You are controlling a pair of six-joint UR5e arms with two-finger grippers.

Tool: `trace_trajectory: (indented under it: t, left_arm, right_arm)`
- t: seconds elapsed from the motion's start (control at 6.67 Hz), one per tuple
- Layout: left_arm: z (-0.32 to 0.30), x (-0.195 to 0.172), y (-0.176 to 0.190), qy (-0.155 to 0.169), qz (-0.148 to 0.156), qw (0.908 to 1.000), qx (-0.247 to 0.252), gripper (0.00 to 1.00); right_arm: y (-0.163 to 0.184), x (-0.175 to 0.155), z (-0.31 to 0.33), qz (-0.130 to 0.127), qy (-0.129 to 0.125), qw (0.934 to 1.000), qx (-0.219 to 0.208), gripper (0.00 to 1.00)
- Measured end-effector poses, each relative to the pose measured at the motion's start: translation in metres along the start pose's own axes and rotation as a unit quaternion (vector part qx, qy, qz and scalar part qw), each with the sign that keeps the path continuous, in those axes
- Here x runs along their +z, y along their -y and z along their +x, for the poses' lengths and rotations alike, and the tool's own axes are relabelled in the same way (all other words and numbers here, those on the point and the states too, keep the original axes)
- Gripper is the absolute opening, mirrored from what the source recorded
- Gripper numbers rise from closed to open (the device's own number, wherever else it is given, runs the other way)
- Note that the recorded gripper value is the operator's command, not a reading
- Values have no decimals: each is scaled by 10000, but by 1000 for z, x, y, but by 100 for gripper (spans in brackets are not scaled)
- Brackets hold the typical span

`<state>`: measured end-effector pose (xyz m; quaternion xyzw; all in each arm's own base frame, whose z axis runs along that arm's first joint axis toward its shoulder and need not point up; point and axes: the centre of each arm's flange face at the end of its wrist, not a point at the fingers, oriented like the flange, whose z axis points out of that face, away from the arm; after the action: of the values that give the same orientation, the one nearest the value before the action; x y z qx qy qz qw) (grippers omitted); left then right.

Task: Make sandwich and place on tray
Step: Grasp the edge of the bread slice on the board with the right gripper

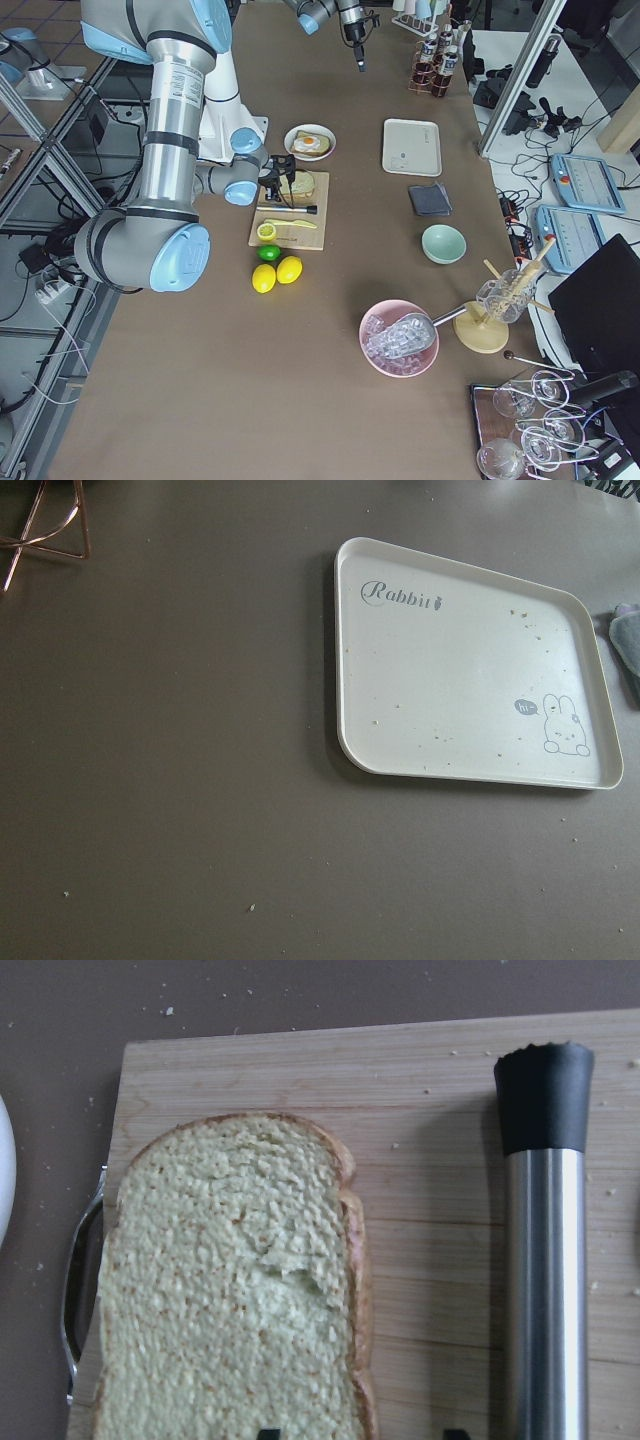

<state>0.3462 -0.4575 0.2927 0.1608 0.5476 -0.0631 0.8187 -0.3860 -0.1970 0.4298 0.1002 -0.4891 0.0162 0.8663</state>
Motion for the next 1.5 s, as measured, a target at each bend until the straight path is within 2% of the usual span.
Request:
trace_trajectory:
  t: [0.45, 0.6, 0.75, 0.9, 1.05, 1.5]
  left_arm:
    - [1, -1, -1, -12, 3, 10000, 5, 98]
    - [1, -2, -1, -17, 7, 10000, 7, 98]
    - [1, -2, -1, -19, 12, 10000, 8, 98]
    - [1, -2, -1, -15, 9, 10000, 7, 98]
    - [1, -2, -1, -21, 8, 10000, 9, 98]
    - [2, -2, 0, -31, 12, 10000, 13, 98]
  right_arm:
    - [-6, 11, 0, 63, -57, 10000, -4, 61]
    - [-6, 12, 1, 93, -73, 9999, 116, 43]
    - [-5, 13, 0, 114, -64, 9996, 268, 18]
    - [-6, 13, -2, 126, -44, 9990, 420, 6]
    - [-7, 14, -4, 139, -35, 9983, 565, 0]
    - [-10, 10, -11, 257, 29, 9977, 634, 0]
